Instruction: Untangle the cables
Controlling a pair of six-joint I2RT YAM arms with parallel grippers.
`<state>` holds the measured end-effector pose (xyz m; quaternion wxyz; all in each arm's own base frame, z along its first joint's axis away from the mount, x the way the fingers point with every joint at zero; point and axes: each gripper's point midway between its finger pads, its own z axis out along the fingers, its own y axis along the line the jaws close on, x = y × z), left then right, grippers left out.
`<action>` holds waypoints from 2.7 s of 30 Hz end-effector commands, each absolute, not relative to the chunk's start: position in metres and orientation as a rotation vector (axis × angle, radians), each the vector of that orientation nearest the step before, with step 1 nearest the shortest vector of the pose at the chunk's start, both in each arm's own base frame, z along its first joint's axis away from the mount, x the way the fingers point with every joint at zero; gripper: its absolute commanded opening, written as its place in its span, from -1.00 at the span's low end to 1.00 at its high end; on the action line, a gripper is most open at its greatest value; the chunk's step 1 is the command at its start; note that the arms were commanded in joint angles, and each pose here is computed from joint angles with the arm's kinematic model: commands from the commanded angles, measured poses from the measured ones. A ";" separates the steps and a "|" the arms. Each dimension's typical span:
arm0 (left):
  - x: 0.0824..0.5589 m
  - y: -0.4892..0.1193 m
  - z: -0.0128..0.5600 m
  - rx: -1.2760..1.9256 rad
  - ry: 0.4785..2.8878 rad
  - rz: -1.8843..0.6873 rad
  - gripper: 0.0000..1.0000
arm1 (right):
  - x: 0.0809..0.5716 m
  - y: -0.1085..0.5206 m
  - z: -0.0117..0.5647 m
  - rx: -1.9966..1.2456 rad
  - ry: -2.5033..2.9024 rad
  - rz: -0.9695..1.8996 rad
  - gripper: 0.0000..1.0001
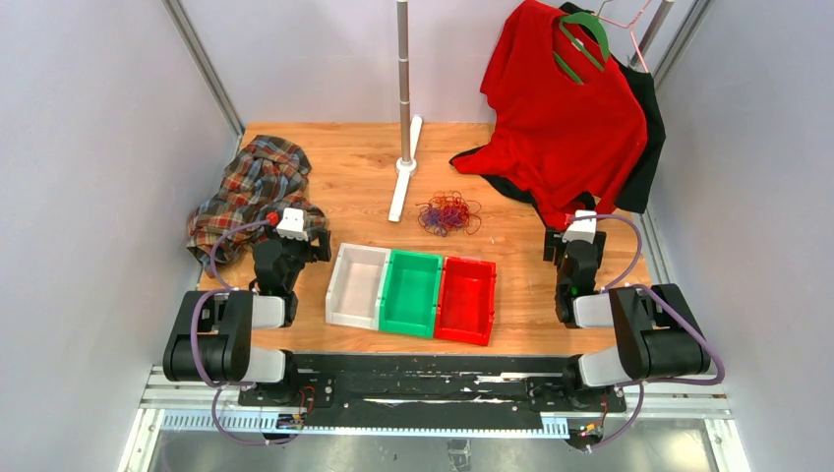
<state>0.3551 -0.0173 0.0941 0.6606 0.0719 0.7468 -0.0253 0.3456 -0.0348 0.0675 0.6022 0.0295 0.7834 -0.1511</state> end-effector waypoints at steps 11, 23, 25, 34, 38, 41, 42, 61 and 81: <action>0.358 -0.019 0.106 0.173 1.638 -0.051 0.96 | 0.346 -0.041 0.078 0.115 1.773 -0.370 0.54; 0.351 -0.034 0.171 0.344 1.784 -0.111 0.96 | 0.357 0.002 0.226 0.264 1.666 -0.002 0.54; 0.345 -0.043 0.178 0.401 1.858 -0.172 0.96 | 0.361 0.024 0.242 0.326 1.643 0.223 0.54; 0.321 -0.078 0.156 0.523 2.079 -0.463 0.96 | 0.402 0.174 0.198 -0.153 2.018 0.398 0.55; 0.312 -0.081 0.141 0.570 2.150 -0.472 0.96 | 0.416 0.215 0.162 -0.203 2.119 0.431 0.55; 0.301 -0.084 0.128 0.638 2.197 -0.462 0.96 | 0.419 0.239 0.136 -0.246 2.179 0.440 0.55; 0.298 -0.084 0.123 0.656 2.210 -0.455 0.96 | 0.419 0.246 0.129 -0.262 2.192 0.432 0.55; 0.293 -0.094 0.076 0.653 2.299 -0.336 0.79 | 0.412 0.249 0.022 -0.230 2.452 0.171 0.27; 0.319 -0.162 0.069 0.473 2.319 -0.356 -0.60 | 0.440 0.206 0.154 -0.258 2.190 0.247 -0.99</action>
